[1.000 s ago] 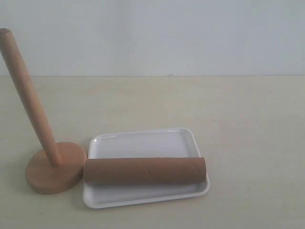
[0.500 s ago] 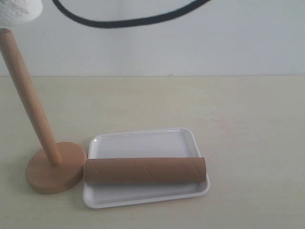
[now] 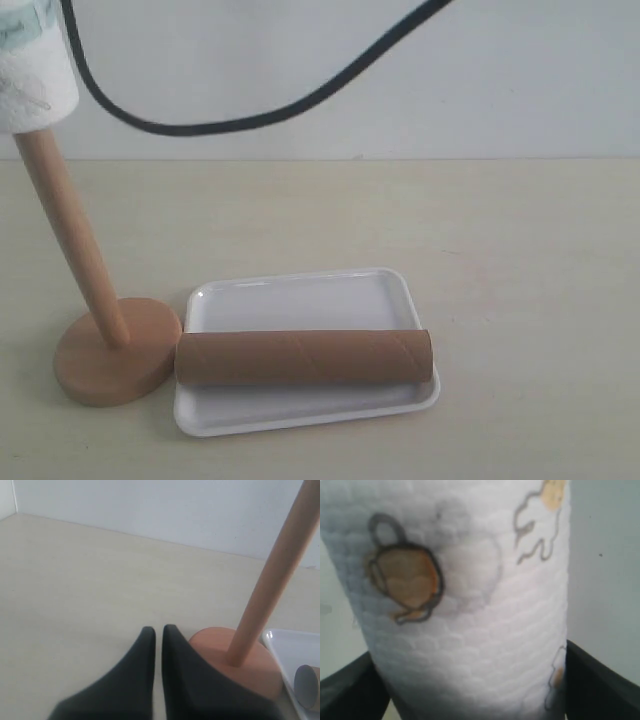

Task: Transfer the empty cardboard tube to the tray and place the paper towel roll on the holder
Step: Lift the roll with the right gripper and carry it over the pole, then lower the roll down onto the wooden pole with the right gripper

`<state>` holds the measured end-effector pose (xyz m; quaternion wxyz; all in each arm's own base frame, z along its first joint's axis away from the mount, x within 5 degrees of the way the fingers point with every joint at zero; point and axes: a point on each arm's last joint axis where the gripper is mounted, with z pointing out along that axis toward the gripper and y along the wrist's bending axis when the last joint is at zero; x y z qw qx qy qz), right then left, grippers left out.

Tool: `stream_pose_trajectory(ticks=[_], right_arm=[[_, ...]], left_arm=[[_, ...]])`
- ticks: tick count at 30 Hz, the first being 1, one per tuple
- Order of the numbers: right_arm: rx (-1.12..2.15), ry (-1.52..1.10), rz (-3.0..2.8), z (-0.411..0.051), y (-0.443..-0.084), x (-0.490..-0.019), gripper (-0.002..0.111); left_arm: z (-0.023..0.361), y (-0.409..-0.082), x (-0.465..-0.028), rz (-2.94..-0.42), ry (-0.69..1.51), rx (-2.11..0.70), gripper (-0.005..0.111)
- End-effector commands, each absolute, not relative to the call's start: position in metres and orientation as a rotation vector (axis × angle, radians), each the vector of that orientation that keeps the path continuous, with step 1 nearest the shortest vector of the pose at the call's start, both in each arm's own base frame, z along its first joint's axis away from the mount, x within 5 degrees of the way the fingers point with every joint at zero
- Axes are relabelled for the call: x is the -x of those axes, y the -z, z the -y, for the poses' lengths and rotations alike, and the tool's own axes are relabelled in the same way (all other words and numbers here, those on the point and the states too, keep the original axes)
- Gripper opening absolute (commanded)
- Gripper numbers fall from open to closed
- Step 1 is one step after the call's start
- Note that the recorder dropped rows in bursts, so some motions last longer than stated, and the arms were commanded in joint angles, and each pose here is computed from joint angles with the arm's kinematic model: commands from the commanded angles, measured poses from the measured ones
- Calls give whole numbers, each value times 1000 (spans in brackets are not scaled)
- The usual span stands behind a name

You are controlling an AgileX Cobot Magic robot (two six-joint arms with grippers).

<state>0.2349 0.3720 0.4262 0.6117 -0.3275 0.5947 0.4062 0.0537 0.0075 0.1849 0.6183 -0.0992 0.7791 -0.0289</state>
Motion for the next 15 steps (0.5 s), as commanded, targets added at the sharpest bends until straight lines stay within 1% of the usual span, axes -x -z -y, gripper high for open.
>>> stream_pose_trajectory(ticks=[1, 8, 15], right_arm=[[777, -937, -1401, -384, -408, -242, 1], [803, -913, -1473, -398, -376, -251, 1], [865, -877, -1528, -403, -345, -253, 1]], left_arm=[[-8, -184, -54, -1791, 60, 224, 5], [-8, -184, -54, -1791, 60, 224, 5], [-8, -184, -54, -1791, 60, 224, 5]])
